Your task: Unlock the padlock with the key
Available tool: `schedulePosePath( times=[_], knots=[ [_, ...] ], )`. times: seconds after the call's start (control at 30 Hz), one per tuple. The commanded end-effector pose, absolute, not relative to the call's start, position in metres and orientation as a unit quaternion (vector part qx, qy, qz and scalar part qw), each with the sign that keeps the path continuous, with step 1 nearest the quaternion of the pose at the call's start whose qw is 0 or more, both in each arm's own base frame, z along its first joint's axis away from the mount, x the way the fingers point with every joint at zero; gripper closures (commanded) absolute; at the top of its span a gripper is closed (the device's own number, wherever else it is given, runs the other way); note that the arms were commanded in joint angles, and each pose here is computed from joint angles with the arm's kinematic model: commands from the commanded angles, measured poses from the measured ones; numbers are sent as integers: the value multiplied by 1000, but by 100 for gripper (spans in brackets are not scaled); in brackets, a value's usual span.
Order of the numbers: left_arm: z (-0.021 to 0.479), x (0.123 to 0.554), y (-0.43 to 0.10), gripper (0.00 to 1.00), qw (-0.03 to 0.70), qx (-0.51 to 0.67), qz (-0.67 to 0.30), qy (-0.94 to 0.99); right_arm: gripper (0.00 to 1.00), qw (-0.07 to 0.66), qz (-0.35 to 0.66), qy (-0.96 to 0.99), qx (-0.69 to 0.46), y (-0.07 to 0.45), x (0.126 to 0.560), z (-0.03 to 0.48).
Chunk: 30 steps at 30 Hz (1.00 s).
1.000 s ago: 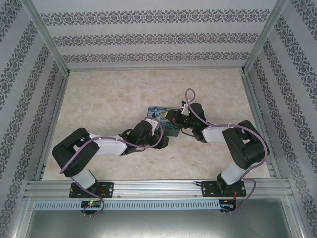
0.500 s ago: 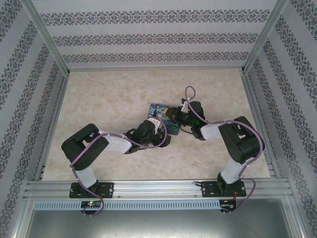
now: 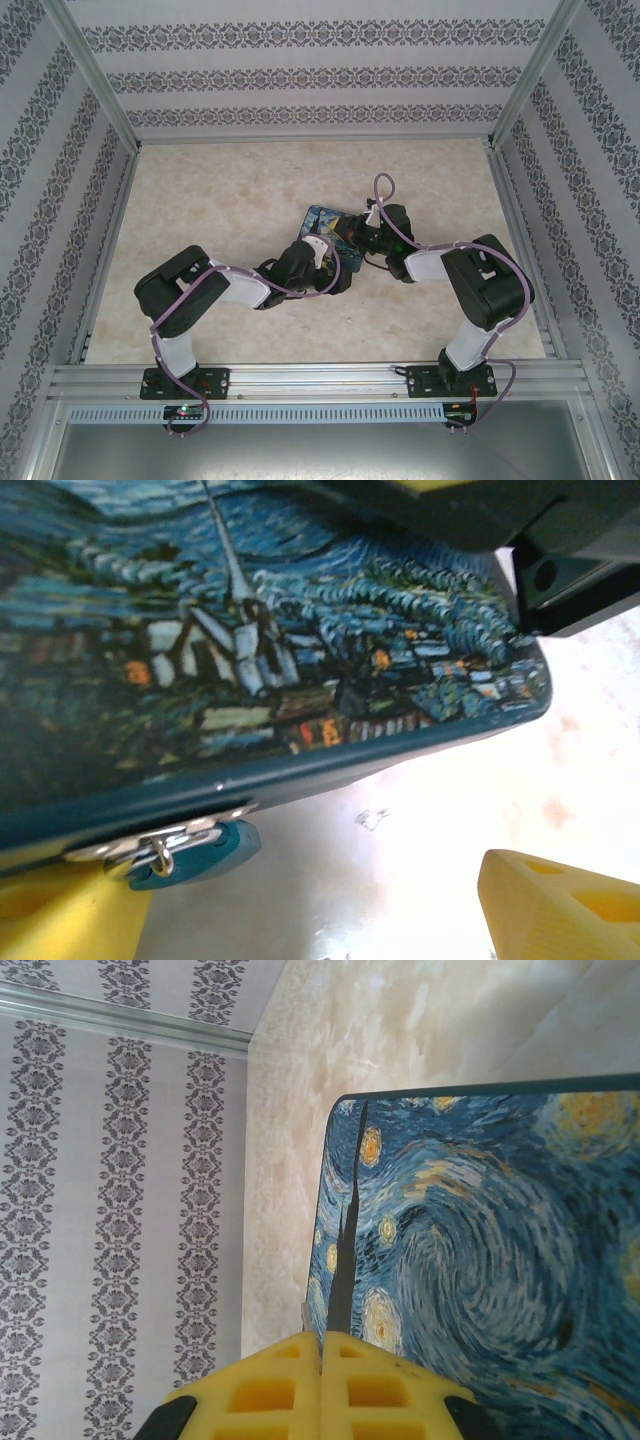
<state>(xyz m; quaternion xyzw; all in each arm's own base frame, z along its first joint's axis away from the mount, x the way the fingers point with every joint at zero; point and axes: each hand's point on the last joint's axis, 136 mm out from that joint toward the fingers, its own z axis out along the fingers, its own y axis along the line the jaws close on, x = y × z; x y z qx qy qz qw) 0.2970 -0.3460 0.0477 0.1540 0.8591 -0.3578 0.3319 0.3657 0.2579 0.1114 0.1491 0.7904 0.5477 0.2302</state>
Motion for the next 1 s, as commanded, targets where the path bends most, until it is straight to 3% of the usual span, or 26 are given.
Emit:
schedulePosePath(
  times=[0.0,0.43,0.97],
  knots=[
    [62,300,-353,16,332,125,-410,840,100,229,542,794,154,254,367,102],
    [61,305,-342,16,324,31,-471,820,100,230,544,792,154,253,367,101],
    [77,292,-339,22,326,27,-484,812,100,231,547,789,155,253,369,101]
  ],
)
